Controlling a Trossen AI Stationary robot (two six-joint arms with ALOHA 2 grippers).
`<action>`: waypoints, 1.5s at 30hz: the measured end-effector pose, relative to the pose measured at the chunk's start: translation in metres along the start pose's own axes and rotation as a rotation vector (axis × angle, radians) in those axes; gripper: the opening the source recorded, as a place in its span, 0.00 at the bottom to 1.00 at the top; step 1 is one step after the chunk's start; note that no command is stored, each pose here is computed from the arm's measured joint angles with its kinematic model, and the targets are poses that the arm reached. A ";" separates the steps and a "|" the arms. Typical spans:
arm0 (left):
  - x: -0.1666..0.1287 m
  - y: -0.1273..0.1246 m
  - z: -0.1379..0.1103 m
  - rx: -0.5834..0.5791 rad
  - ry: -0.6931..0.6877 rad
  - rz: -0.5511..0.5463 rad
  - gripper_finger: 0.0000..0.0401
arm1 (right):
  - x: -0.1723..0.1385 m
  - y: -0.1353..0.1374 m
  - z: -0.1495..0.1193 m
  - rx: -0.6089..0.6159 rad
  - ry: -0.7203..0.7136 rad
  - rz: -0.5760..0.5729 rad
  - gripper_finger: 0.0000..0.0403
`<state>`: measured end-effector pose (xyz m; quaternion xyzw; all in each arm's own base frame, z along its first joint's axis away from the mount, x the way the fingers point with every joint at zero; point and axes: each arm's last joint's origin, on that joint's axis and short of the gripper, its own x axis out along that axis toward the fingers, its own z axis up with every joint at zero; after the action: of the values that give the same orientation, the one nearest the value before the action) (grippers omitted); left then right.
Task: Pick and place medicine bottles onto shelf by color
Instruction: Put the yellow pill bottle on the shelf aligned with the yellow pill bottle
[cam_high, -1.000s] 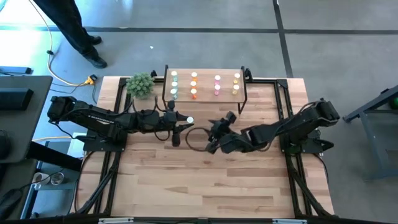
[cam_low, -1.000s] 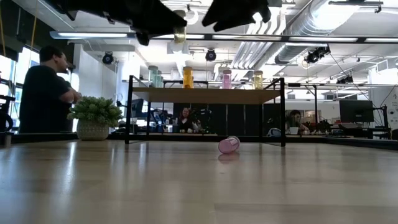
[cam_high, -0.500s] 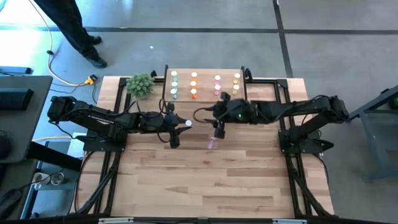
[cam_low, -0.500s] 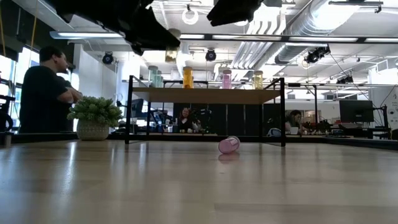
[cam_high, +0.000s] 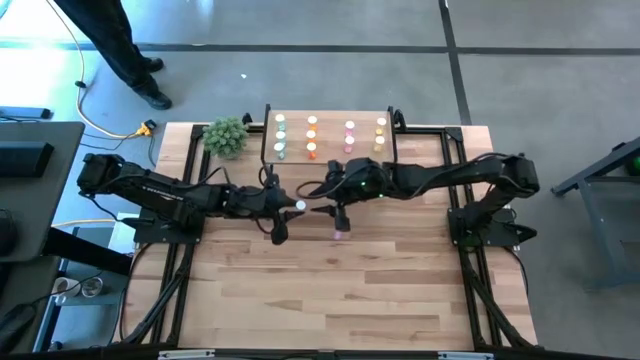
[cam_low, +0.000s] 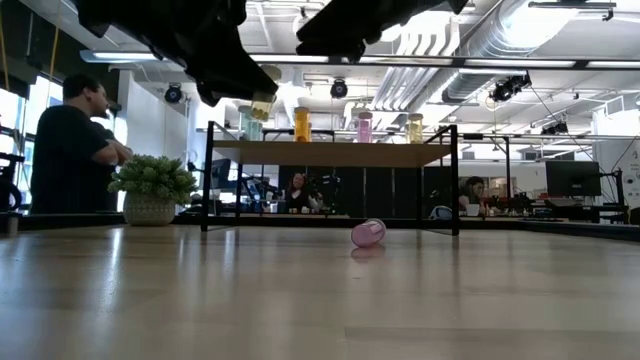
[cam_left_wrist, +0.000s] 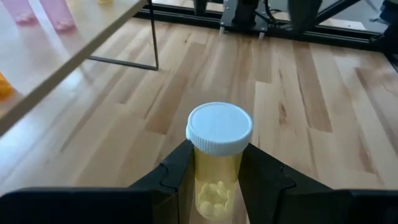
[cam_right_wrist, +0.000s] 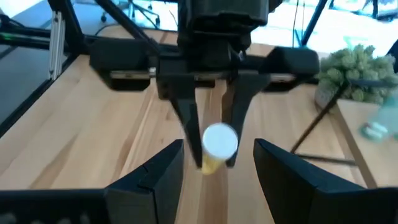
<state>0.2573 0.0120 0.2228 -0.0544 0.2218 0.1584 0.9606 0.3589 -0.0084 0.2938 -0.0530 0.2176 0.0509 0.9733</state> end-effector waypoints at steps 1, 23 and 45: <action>0.000 -0.001 0.000 -0.004 0.002 -0.002 0.24 | 0.004 0.000 -0.002 -0.003 0.003 0.002 0.46; 0.000 -0.015 -0.004 0.011 0.003 -0.042 0.24 | 0.041 0.017 -0.013 0.011 -0.045 0.026 0.46; 0.000 -0.016 0.001 0.023 -0.054 -0.052 0.24 | 0.043 0.017 -0.014 0.040 -0.041 0.001 0.45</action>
<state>0.2631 -0.0033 0.2246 -0.0448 0.1962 0.1321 0.9706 0.3899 0.0099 0.2610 -0.0325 0.1986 0.0484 0.9783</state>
